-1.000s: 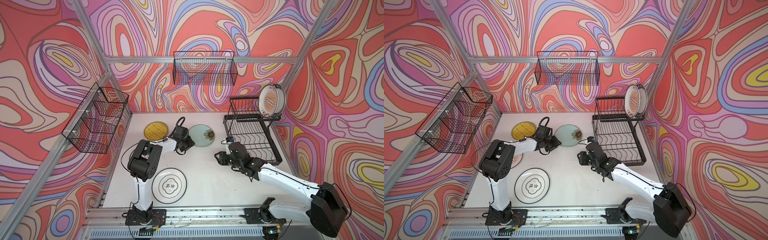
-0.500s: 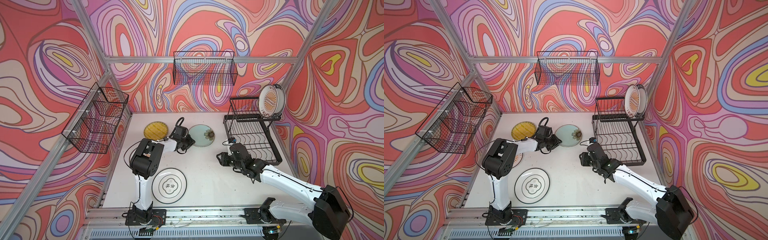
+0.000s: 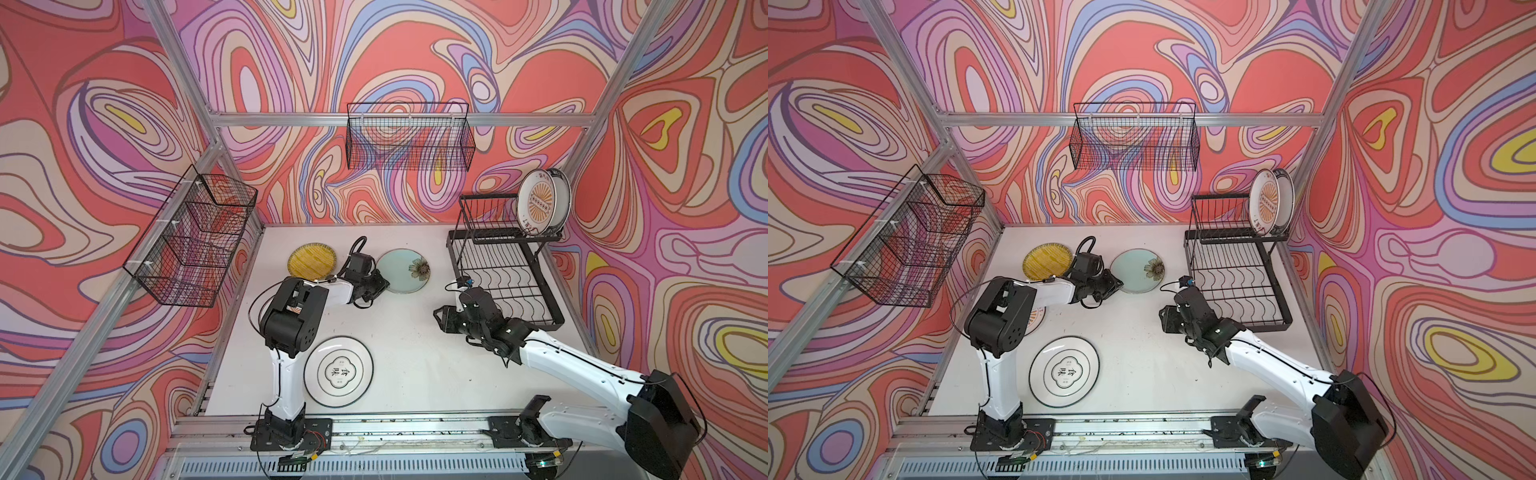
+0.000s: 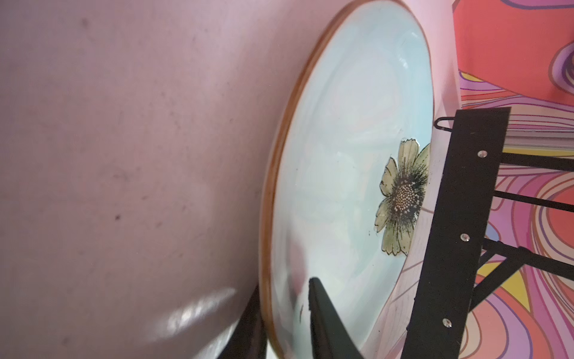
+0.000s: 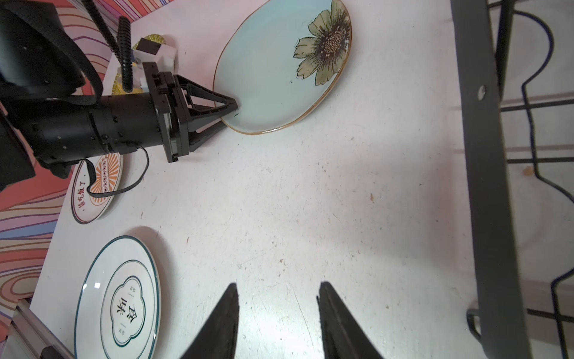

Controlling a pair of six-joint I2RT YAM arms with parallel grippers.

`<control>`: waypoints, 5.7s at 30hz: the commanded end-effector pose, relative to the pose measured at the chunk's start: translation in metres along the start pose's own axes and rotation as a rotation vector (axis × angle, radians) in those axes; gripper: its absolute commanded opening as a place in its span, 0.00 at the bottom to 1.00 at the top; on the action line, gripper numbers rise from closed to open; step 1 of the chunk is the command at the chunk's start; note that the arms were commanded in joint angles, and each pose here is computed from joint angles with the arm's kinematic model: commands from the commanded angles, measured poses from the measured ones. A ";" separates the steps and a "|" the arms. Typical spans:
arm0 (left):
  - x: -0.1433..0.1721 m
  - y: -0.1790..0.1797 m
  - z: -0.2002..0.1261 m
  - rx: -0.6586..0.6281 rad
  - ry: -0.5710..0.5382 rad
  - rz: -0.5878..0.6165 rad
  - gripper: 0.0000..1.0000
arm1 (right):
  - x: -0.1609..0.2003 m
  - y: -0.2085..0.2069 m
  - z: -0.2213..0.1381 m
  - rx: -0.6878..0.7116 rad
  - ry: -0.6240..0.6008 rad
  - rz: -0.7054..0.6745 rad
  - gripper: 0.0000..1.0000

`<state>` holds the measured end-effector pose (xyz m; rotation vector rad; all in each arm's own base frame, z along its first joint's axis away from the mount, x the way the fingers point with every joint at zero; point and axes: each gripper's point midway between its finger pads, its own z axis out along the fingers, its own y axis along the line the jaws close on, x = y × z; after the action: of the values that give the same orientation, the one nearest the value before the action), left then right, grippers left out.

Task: Load plates into a dish rack
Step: Pick up the plate from the top-center of the table.

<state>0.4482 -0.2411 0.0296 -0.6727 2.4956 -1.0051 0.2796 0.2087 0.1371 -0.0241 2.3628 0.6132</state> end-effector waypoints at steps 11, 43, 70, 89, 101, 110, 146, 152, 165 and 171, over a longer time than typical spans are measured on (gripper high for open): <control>0.002 0.013 -0.002 -0.036 -0.010 -0.021 0.20 | 0.004 0.000 0.000 0.006 0.003 -0.006 0.43; -0.012 -0.030 -0.033 0.056 -0.048 0.006 0.00 | -0.003 -0.003 0.004 0.050 0.003 -0.031 0.44; 0.003 -0.093 -0.110 0.245 -0.038 0.183 0.00 | -0.030 0.013 -0.025 0.004 -0.080 -0.021 0.47; 0.040 -0.099 -0.169 0.520 -0.084 0.214 0.00 | -0.048 0.014 -0.027 0.042 -0.122 -0.049 0.56; 0.056 -0.091 -0.177 0.600 -0.063 0.187 0.00 | -0.059 0.021 -0.018 -0.021 -0.139 -0.021 0.61; 0.062 -0.097 -0.183 0.702 -0.059 0.179 0.00 | -0.070 0.017 -0.017 -0.088 -0.143 0.028 0.61; 0.074 -0.108 -0.189 0.711 -0.035 0.226 0.00 | -0.091 0.049 -0.003 -0.401 -0.119 0.127 0.33; 0.076 -0.110 -0.191 0.714 -0.034 0.231 0.00 | -0.089 0.052 0.000 -0.428 -0.107 0.138 0.31; 0.076 -0.105 -0.187 0.689 -0.040 0.227 0.00 | -0.089 0.053 -0.001 -0.436 -0.109 0.134 0.23; 0.075 -0.103 -0.185 0.679 -0.039 0.222 0.00 | -0.088 0.053 -0.001 -0.442 -0.105 0.130 0.17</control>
<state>0.3275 -0.2364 0.1733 -0.3439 2.0706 -1.5359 0.3410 0.2294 0.2010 0.0501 2.1533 1.0836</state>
